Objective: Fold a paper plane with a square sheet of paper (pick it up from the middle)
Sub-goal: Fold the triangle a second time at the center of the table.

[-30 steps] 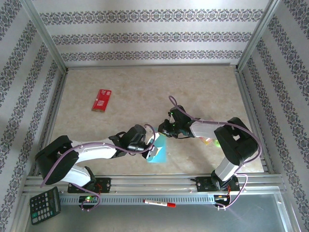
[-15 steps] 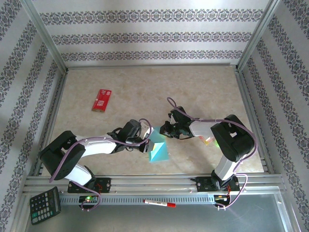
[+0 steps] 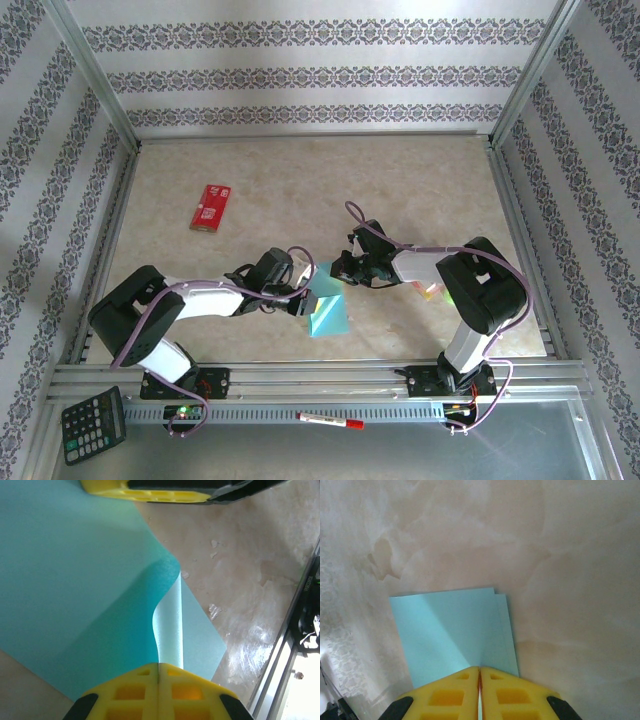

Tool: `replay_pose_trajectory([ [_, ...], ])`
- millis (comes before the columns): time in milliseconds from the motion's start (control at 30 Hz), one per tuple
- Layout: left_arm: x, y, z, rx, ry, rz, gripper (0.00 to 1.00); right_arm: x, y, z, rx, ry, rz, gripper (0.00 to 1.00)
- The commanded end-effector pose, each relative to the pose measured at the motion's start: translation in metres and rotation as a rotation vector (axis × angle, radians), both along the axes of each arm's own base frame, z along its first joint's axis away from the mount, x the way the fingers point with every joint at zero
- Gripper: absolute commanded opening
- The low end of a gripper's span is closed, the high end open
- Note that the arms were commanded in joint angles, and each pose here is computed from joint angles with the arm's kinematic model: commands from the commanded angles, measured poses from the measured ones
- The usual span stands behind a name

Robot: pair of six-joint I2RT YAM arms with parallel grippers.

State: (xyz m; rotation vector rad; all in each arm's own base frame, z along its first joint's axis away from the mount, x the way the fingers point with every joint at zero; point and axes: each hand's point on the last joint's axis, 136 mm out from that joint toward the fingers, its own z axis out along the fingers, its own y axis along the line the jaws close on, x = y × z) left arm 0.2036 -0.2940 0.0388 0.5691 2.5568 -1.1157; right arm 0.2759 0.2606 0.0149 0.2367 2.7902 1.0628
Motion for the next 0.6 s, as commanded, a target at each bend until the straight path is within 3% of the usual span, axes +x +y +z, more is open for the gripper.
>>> replay_pose_trajectory([
  [0, 0.001, 0.007, -0.006, 0.018, 0.018, 0.002, 0.04, -0.008, -0.006, -0.014, -0.028, 0.033, 0.007, 0.10],
  [567, 0.004, 0.014, -0.016, 0.068, 0.026, 0.016, 0.04, -0.009, -0.007, -0.017, -0.036, 0.036, 0.005, 0.09],
])
